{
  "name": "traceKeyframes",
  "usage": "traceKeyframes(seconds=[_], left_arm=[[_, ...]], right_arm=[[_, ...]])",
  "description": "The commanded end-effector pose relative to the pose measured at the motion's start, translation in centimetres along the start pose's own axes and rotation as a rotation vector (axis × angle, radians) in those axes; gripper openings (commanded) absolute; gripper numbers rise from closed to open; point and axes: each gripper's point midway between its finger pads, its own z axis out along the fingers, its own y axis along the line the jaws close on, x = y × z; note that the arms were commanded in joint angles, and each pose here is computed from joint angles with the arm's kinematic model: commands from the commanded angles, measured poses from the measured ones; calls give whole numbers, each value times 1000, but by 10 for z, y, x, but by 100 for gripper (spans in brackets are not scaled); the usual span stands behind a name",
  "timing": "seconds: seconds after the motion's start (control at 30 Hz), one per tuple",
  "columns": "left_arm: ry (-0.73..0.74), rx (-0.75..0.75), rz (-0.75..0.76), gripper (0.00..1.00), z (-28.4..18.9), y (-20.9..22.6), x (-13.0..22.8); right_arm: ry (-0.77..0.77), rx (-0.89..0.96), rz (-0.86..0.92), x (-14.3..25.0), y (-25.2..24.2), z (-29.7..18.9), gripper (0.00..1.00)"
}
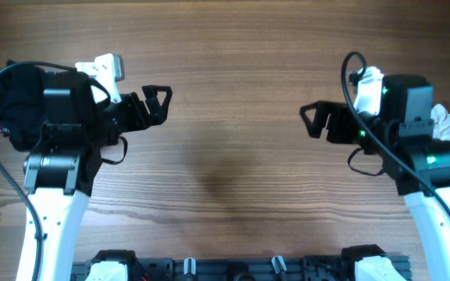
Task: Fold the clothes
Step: 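Move the right gripper toward the white garment at the right edge, then grasp the white garment with the right gripper and lift it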
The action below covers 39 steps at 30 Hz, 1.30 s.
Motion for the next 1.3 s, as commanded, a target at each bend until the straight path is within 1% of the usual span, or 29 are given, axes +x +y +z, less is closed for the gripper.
traceKeyframes(seconds=[0.0, 0.1, 0.17, 0.23, 0.3, 0.37, 0.47, 0.53, 0.6, 0.67, 0.7, 0.83, 0.9, 0.93, 1.03, 1.07, 1.17, 1.23, 1.27], left_arm=[[41, 29, -34, 100, 7, -4, 3], [62, 22, -42, 100, 10, -2, 7], [92, 21, -40, 99, 11, -5, 16], [135, -7, -14, 96, 15, -10, 30], [153, -60, 18, 96, 20, -10, 39], [219, -128, 54, 96, 30, -7, 59], [292, -192, 71, 96, 39, 1, 78], [322, -230, 84, 96, 45, 6, 85], [322, -260, 89, 96, 46, 11, 85], [326, -264, 89, 97, 46, 12, 86], [322, -263, 89, 99, 46, 12, 86], [312, -218, 81, 100, 49, 3, 83], [296, -253, 3, 99, 50, 6, 80], [291, -286, -18, 99, 48, 10, 77], [288, -390, -18, 100, 39, 19, 66], [283, -391, -12, 100, 39, 18, 62], [259, -377, -10, 99, 41, 14, 55], [255, -375, -10, 100, 41, 14, 54], [250, -372, -10, 99, 42, 13, 53]], right_arm=[[-28, 280, 95, -17, -59, -6, 100], [32, 448, 332, -11, -139, 1, 100], [94, 529, 471, 1, -194, 11, 98], [191, 579, 578, 22, -242, 36, 88], [225, 596, 589, 28, -256, 54, 87], [235, 630, 618, 32, -273, 73, 87], [238, 722, 671, 42, -296, 85, 84], [246, 788, 676, 49, -312, 93, 83], [210, 859, 674, 46, -324, 88, 84], [184, 864, 669, 41, -327, 89, 83], [176, 870, 676, 41, -330, 92, 83], [229, 883, 689, 57, -338, 105, 84], [246, 882, 695, 62, -339, 107, 84], [245, 873, 698, 61, -338, 108, 87], [247, 860, 701, 61, -336, 110, 87], [245, 861, 701, 61, -337, 110, 87], [243, 861, 702, 61, -338, 112, 86], [261, 865, 714, 68, -341, 119, 86], [281, 867, 716, 74, -342, 123, 82]])
